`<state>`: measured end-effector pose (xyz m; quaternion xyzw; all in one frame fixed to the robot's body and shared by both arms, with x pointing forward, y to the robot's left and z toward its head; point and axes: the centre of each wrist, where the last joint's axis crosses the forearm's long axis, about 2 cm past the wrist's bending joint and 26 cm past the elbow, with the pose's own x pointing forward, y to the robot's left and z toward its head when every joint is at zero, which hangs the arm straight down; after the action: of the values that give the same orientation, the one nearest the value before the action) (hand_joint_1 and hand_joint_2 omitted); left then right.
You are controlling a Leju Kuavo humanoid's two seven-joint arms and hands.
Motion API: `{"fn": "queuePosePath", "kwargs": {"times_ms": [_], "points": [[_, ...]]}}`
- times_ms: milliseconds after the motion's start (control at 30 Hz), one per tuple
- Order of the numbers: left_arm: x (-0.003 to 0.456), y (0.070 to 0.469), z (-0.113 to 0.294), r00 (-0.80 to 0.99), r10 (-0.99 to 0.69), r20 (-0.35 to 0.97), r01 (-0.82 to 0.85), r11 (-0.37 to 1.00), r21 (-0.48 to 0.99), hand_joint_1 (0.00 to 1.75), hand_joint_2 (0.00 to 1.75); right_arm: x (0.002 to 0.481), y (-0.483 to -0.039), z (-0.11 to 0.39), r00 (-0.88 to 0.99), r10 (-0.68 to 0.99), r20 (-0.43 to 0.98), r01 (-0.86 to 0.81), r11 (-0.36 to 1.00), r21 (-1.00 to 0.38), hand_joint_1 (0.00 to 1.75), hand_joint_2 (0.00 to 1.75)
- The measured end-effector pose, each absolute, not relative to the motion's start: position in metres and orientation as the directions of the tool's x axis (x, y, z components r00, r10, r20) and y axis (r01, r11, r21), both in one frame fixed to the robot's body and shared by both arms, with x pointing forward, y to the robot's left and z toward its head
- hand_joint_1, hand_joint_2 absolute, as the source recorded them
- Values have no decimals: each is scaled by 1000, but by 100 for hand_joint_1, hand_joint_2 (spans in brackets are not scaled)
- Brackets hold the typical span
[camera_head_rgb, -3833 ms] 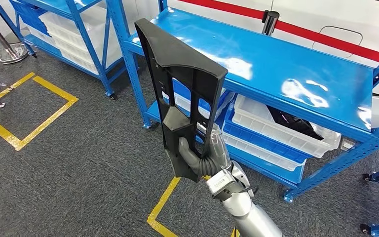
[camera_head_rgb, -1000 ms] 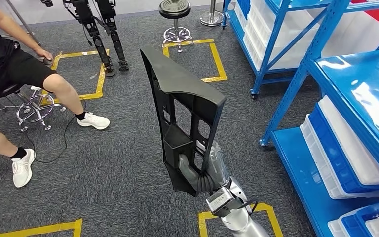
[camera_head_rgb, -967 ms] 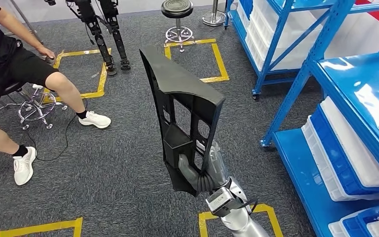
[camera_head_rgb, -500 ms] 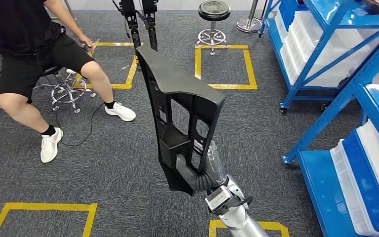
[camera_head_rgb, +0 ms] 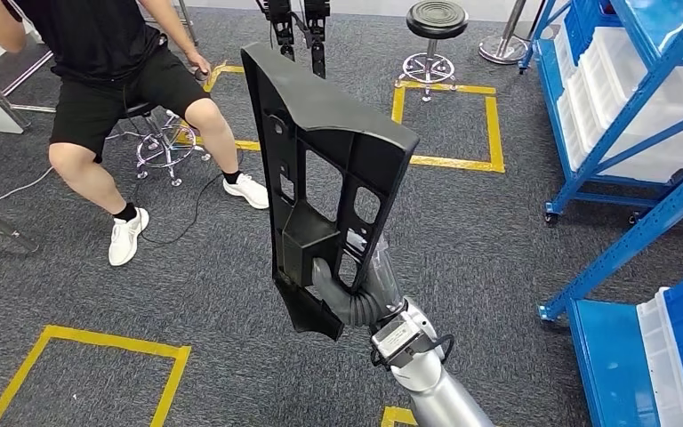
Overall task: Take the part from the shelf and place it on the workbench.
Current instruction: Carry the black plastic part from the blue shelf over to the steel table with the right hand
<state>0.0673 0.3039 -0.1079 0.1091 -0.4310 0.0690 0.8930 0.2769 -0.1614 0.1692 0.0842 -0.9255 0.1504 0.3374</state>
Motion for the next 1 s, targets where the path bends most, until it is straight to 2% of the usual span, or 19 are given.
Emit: {"fn": "queuePosePath", "kwargs": {"times_ms": [533,1000], "points": [[74,307,-107,609,29,793,-226,964,138,0,175,279,-162,175,-767,-59,638,-255,942,-220,175,175],[72,303,-107,582,74,810,-299,945,128,0,175,291,-154,196,-784,-90,615,-289,929,-231,175,175]]}}
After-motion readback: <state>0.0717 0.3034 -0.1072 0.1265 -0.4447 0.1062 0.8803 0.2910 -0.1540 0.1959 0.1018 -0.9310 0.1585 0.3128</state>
